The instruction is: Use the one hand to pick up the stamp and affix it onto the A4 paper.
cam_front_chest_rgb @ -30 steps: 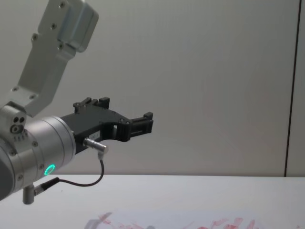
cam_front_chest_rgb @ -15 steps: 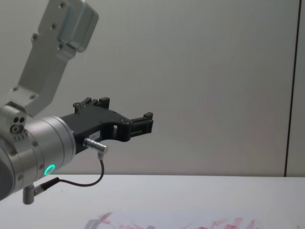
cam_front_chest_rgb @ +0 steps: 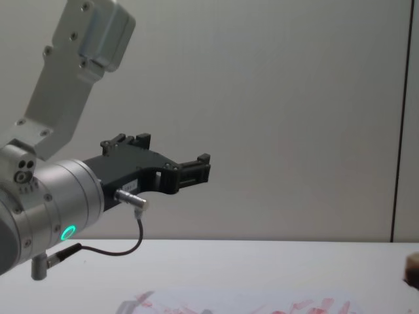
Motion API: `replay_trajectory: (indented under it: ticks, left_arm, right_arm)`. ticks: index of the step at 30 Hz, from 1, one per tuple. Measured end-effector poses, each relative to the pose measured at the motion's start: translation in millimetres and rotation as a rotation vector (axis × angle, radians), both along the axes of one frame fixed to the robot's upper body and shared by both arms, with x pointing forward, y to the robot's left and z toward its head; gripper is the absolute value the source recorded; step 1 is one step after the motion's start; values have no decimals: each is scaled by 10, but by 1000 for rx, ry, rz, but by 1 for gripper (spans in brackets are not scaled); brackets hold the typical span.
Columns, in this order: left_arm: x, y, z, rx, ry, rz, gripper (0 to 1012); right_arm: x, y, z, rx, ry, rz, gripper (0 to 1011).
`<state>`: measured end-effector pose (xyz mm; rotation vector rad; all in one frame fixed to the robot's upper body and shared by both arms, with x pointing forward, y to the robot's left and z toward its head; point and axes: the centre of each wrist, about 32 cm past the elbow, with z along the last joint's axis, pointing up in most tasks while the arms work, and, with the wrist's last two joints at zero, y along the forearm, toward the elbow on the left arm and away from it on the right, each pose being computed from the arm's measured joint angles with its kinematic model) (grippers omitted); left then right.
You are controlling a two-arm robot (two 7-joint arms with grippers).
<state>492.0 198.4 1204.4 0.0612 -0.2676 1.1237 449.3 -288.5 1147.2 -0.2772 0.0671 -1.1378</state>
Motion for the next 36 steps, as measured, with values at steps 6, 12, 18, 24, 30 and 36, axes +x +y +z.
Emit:
replay_trajectory:
  ticks: [6, 12, 18, 24, 30, 36]
  left_arm:
    - [0, 0, 0, 0, 0, 0, 1002]
    - [0, 0, 0, 0, 0, 0, 1002]
    - [0, 0, 0, 0, 0, 0, 1002]
    - [0, 0, 0, 0, 0, 0, 1003]
    - [0, 0, 0, 0, 0, 0, 1002]
    - [0, 0, 0, 0, 0, 0, 1003]
  right_arm:
    - [99, 91, 94, 25, -51, 71, 221]
    - [192, 175, 131, 26, -65, 141, 221]
    - [283, 255, 132, 6, -55, 217, 221]
    - [381, 343, 95, -44, -21, 301, 221]
    - [481, 454, 12, -108, 31, 379, 221]
    - [564, 573, -79, -150, 83, 436, 221]
